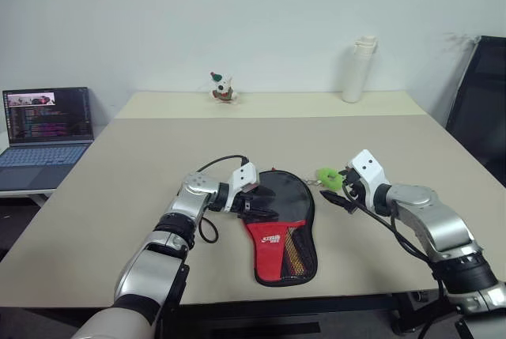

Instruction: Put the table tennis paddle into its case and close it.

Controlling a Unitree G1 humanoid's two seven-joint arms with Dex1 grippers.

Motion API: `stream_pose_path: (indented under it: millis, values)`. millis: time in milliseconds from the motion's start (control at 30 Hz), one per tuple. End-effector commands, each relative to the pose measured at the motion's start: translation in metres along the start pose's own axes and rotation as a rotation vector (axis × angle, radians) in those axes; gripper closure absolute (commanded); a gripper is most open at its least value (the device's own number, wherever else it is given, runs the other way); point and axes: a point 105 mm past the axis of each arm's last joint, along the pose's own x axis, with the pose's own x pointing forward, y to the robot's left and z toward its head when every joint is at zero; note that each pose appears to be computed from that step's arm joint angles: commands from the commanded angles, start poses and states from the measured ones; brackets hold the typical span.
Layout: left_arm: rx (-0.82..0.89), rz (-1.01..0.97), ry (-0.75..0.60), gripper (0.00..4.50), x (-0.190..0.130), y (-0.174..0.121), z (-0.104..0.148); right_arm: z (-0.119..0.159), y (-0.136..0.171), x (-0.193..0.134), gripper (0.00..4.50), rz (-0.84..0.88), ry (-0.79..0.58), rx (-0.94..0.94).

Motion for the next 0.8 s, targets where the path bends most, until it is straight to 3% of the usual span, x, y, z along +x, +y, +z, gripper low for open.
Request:
stream_pose_path:
  millis: [33,333,367,467,600,800]
  values:
    - [0.031,0.006,-0.023,1.37,0.003,0.003,0.011,0.004,-0.006,0.012,0.23,-0.011,-0.013,-0.114]
    - [0.053,0.003,-0.047,1.37,0.003,0.007,0.022,-0.023,-0.018,0.035,0.23,-0.068,0.065,-0.156]
    - [0.057,0.004,-0.048,1.35,0.003,0.007,0.024,-0.025,-0.019,0.036,0.41,-0.076,0.071,-0.15]
    - [0.063,0.012,-0.048,1.33,0.003,0.01,0.027,-0.028,-0.02,0.038,1.15,-0.08,0.081,-0.126]
    - [0.055,0.049,-0.029,1.33,0.007,0.016,0.027,-0.03,-0.019,0.039,2.47,-0.078,0.094,-0.111]
    - [-0.009,0.029,0.033,1.33,0.017,0.008,0.005,-0.033,-0.015,0.036,4.49,-0.06,0.108,-0.091]
